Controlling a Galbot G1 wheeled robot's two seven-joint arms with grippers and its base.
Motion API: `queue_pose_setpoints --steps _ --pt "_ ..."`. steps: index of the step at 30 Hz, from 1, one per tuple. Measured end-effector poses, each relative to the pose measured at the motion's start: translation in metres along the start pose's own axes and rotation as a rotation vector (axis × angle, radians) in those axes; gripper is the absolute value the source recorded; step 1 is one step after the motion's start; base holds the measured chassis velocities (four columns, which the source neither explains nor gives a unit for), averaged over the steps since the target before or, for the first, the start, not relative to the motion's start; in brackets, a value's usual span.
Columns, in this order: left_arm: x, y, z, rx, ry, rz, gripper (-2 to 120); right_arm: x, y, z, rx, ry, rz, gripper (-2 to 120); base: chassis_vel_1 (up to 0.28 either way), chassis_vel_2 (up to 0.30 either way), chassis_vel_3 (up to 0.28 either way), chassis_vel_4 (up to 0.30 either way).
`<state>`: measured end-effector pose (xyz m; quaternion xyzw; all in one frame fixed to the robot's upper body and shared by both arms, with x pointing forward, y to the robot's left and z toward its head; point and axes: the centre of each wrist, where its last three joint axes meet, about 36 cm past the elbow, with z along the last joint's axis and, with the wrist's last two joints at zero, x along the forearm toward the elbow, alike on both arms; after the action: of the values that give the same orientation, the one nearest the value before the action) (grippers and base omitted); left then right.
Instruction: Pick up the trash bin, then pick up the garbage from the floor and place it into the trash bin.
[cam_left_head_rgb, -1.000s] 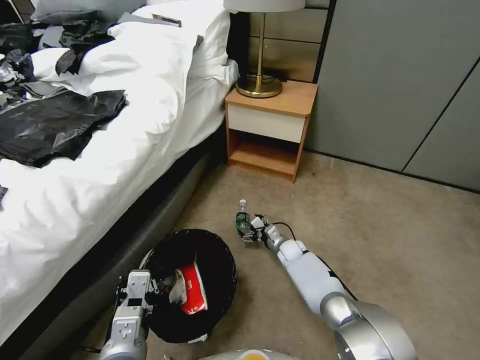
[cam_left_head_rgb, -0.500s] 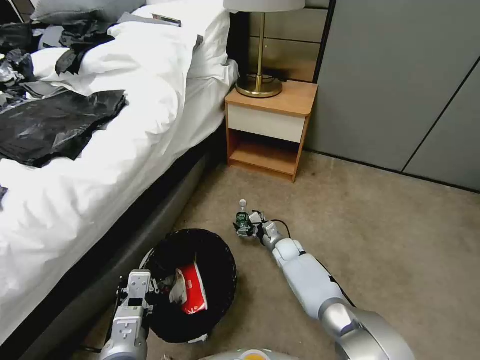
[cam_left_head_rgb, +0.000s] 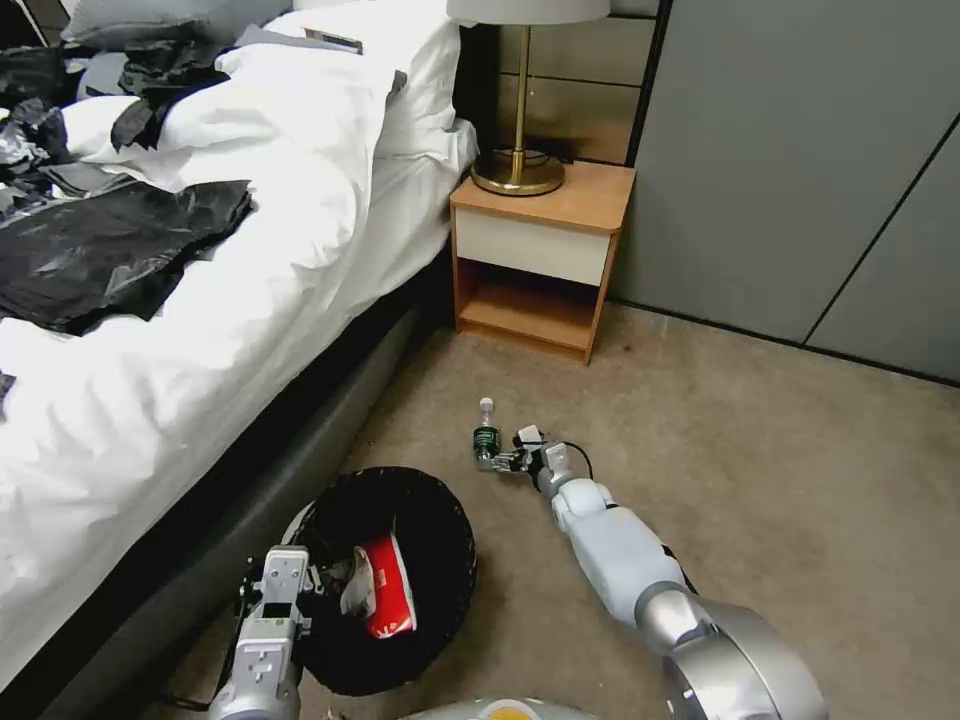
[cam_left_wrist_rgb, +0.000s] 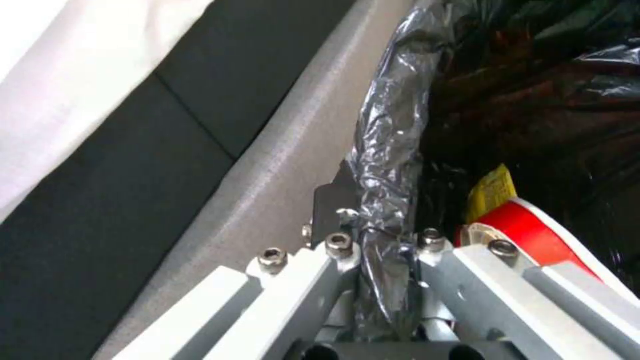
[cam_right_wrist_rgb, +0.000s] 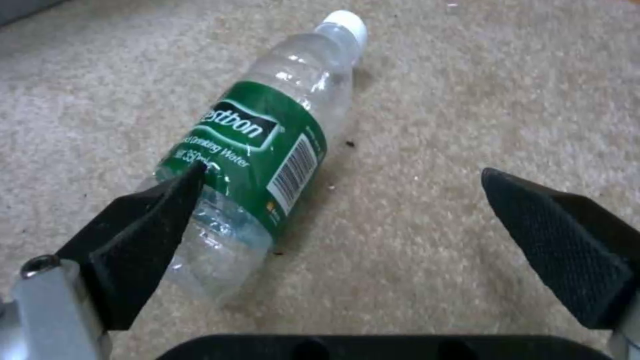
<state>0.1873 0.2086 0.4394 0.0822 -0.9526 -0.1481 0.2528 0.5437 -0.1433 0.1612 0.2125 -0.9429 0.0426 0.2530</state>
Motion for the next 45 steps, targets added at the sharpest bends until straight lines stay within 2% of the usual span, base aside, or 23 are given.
queue_pose_setpoints --steps 9,26,33,39,45 --pt "0.002 -0.001 0.001 -0.004 0.006 -0.002 0 -0.002 -0.002 -0.005 0.003 0.005 0.002 100 0.0 0.0 0.0 0.0" --pt "0.001 -0.002 0.0 -0.002 0.0 0.005 0 -0.004 0.006 -0.048 0.073 -0.06 -0.001 100 0.0 0.0 0.0 0.0" --pt "0.001 -0.002 0.0 -0.002 0.0 0.007 0 -0.004 0.006 -0.046 0.071 -0.05 0.001 100 0.0 0.0 0.0 0.0" --pt "0.001 -0.003 0.0 -0.004 0.001 0.005 0 -0.004 0.002 -0.028 0.036 0.007 0.006 100 0.0 0.0 0.0 0.0" --pt "0.001 -0.004 0.001 -0.005 0.003 0.006 0 -0.006 0.001 -0.026 0.026 0.024 -0.016 100 0.0 0.0 0.0 0.0"
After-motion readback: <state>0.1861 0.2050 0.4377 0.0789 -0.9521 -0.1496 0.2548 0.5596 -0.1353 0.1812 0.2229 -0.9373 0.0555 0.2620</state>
